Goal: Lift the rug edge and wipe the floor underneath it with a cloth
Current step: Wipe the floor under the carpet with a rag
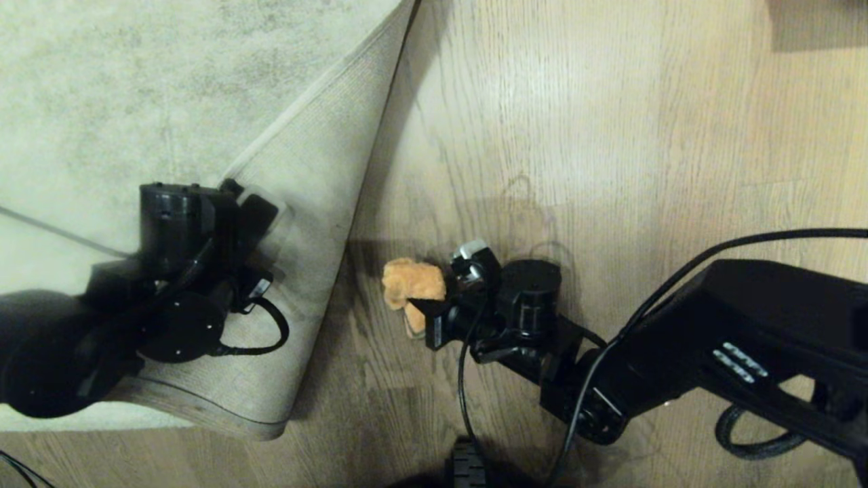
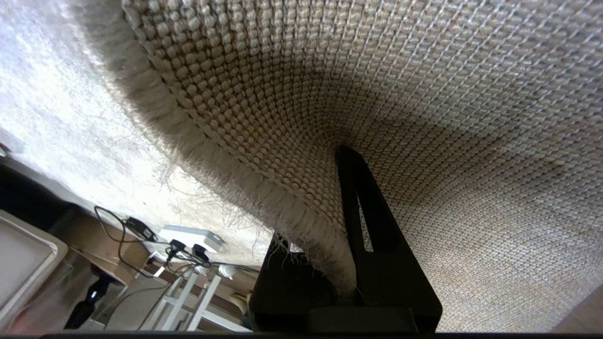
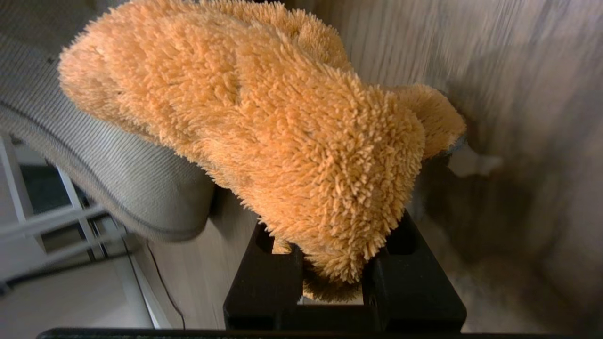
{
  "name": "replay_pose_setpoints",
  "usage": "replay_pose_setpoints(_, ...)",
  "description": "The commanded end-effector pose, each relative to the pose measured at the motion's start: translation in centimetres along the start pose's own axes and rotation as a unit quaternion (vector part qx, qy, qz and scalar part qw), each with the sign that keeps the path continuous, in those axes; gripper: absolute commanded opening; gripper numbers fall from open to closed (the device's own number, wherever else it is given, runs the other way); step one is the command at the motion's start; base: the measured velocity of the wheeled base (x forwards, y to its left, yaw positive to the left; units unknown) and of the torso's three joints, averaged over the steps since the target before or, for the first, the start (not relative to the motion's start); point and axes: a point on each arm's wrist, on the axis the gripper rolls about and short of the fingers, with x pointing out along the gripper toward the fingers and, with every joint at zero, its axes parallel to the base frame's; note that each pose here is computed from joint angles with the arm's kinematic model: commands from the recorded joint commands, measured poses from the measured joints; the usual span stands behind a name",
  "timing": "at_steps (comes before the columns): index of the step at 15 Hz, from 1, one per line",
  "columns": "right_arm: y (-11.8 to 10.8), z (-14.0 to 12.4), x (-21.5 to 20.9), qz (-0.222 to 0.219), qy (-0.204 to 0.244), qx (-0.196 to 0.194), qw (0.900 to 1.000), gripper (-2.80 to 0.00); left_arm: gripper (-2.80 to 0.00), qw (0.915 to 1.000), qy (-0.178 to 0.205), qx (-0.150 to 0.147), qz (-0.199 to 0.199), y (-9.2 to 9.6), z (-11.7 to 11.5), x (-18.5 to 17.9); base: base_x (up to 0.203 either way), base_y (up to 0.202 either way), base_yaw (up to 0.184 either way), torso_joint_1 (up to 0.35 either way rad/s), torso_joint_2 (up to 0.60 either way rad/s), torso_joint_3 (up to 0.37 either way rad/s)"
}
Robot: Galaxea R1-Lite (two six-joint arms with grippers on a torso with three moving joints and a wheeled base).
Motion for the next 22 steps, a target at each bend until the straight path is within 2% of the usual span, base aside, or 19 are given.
replay_pose_setpoints(1,-0.1,-1.9,0.8,0.003,-0.006,0.013,1.000,-2.80,-2.80,1.0000,0.001,0.000,0.003,0.0,0.0,0.1,0.000,0.000,0.000,0.000,0.00,0.000)
replay_pose_setpoints(7,1.0,-3.0,4.2,0.026,-0.052,0.032,0.998,-2.80,-2.80,1.0000,-0.003,-0.003,0.003,0.0,0.3,0.1,0.000,0.000,0.000,0.000,0.00,0.000)
replay_pose_setpoints(10,0.9,-4.2,5.3,0.025,-0.050,0.032,0.998,-2.80,-2.80,0.9999,0.004,-0.010,0.007,0.2,0.0,0.3,0.000,0.000,0.000,0.000,0.00,0.000)
replay_pose_setpoints(13,0.3,-4.9,5.4,-0.036,-0.050,0.036,0.997,-2.80,-2.80,0.9999,0.005,-0.011,0.008,0.2,0.0,0.3,0.000,0.000,0.000,0.000,0.00,0.000)
replay_pose_setpoints(15,-0.8,-4.9,5.5,-0.072,-0.054,0.036,0.995,-2.80,-2.80,0.9999,0.007,-0.009,0.007,0.1,-0.2,0.3,0.000,0.000,0.000,0.000,0.00,0.000)
replay_pose_setpoints(19,-3.0,-1.9,6.7,-0.141,-0.104,0.039,0.984,-2.80,-2.80,0.9999,0.009,-0.006,0.004,-0.2,-0.4,0.3,0.000,0.000,0.000,0.000,0.00,0.000)
replay_pose_setpoints(22,-4.8,0.9,6.9,-0.161,-0.148,0.040,0.975,-2.80,-2.80,0.9999,0.012,-0.002,0.001,-0.3,-0.7,0.2,0.000,0.000,0.000,0.000,0.00,0.000)
